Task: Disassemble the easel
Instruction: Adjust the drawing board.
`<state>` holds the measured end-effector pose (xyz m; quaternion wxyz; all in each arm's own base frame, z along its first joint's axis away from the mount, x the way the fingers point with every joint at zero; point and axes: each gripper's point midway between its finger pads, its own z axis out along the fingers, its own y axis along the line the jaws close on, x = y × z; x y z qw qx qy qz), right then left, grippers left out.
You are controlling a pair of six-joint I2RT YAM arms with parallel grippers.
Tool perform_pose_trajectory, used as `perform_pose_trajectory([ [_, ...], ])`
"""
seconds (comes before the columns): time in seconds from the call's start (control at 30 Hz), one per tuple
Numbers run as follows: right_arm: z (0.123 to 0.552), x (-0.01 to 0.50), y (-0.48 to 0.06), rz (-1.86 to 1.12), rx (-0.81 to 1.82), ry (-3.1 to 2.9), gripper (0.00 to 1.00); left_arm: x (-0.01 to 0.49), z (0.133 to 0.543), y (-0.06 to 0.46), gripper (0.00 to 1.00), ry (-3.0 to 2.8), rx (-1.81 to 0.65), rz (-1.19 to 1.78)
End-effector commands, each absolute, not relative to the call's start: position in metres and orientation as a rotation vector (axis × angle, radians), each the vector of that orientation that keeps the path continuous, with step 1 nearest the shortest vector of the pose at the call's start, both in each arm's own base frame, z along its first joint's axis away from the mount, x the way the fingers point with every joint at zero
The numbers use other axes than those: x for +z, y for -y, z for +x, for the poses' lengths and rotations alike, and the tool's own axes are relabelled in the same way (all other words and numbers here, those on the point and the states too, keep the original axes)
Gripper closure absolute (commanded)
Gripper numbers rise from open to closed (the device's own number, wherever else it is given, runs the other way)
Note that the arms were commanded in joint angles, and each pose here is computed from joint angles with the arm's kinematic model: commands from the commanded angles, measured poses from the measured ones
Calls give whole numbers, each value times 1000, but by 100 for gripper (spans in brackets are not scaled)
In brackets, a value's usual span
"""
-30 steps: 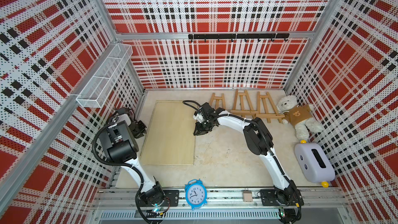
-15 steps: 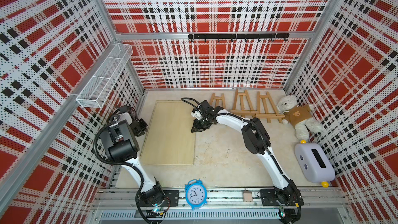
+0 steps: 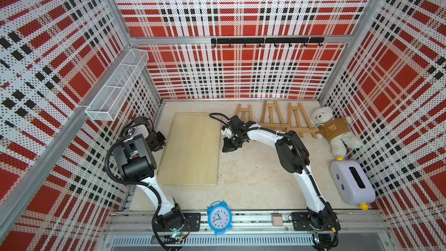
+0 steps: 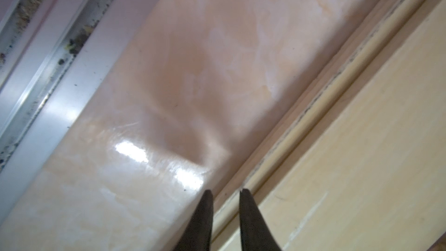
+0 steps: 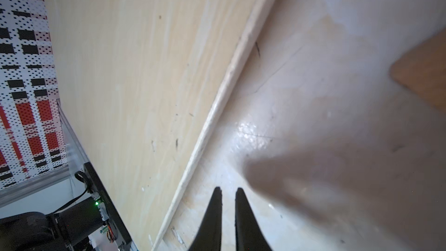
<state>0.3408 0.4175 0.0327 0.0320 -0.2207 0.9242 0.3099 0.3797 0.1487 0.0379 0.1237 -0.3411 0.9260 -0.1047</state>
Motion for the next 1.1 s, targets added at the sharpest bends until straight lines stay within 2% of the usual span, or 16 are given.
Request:
perform_pose_trajectory([
  [0.0, 344, 47, -421, -726, 939, -2788, 86, 38, 384, -145, 75, -2710, -311, -990],
  [0.5, 349, 37, -440, -855, 765, -2775, 86, 35, 388, -138, 75, -2722, -306, -979],
  [0.83, 356, 49, -425, -896, 555, -2671, 87, 38, 391, -138, 75, -2717, -308, -967],
  [1.07, 340, 32, -415, -1002, 465, -2709, 87, 39, 394, -138, 75, -2711, -309, -966],
])
